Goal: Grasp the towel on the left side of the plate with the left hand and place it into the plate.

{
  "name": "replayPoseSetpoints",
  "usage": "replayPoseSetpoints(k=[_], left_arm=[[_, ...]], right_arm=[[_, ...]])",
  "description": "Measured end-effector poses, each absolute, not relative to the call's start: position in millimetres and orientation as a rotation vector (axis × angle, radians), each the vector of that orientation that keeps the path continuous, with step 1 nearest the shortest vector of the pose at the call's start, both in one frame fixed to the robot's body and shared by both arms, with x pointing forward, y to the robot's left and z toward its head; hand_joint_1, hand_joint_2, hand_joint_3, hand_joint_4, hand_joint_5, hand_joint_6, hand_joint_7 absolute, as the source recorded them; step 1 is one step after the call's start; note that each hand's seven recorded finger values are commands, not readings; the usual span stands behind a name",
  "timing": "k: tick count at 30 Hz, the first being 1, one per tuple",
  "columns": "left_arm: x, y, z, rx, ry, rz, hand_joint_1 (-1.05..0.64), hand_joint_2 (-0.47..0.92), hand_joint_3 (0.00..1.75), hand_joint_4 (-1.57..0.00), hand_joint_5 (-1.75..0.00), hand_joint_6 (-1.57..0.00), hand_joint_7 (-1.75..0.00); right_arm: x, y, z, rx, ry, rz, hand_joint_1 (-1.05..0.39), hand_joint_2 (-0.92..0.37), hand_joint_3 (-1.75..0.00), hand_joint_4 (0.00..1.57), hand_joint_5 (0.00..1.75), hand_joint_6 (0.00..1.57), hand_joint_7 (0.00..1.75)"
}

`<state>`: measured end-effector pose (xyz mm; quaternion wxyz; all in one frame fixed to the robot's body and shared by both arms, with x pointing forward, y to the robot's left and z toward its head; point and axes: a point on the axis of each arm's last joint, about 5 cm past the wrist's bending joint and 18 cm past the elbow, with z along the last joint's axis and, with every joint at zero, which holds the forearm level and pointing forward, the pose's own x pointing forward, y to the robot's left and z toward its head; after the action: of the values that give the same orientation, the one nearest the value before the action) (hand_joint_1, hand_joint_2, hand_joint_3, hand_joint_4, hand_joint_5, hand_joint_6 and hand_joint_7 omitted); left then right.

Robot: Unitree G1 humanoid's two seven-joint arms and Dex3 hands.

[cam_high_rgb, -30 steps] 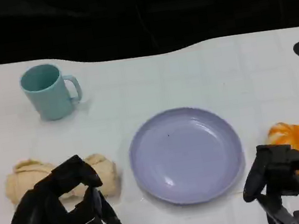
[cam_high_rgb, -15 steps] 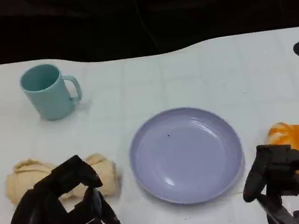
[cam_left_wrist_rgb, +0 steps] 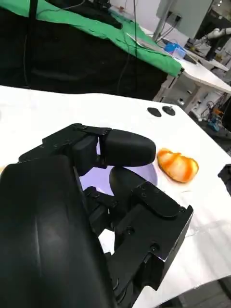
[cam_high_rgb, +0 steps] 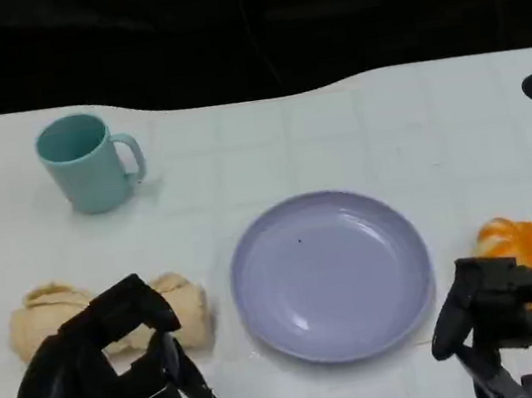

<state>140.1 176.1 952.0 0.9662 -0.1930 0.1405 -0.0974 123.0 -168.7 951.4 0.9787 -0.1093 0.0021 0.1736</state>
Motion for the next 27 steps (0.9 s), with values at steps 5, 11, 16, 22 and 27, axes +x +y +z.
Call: replayPoseSetpoints(k=[5,11,16,22,27], left_arm=[[141.6,176.9,954.0,-0.337,0.217,-0.154,-0.11,0.48,1.23,-0.62,-1.47,-0.63,-1.08],[144.4,181.3,951.7,-0.177,0.117,-0.108,-0.21,0.70,0.61,-0.51,-0.99,-0.60,-0.39],[148.1,188.4,947.7,0.057,0.009,-0.113,-0.34,0.91,0.16,-0.38,-0.72,-0.51,-0.06],[154.8,193.5,956.4,0.423,-0.013,-0.196,-0.43,0.92,0.05,-0.16,-0.63,-0.33,0.00],[161.5,196.0,967.8,0.728,-0.012,-0.273,-0.50,0.91,0.02,-0.09,-0.59,-0.30,0.00]], right_arm=[[122.9,-167.4,951.1,-0.219,0.005,0.355,-0.09,-0.55,-1.08,0.76,1.68,0.69,1.35],[123.0,-165.6,950.9,-0.237,0.004,0.355,-0.11,-0.56,-1.07,0.76,1.68,0.69,1.34],[123.6,-164.7,951.3,-0.240,-0.001,0.355,-0.10,-0.55,-1.08,0.77,1.69,0.70,1.34],[124.1,-163.2,951.6,-0.208,-0.007,0.356,-0.08,-0.56,-1.09,0.77,1.69,0.70,1.35],[123.9,-163.5,951.5,-0.201,-0.006,0.357,-0.09,-0.56,-1.09,0.77,1.68,0.70,1.34]])
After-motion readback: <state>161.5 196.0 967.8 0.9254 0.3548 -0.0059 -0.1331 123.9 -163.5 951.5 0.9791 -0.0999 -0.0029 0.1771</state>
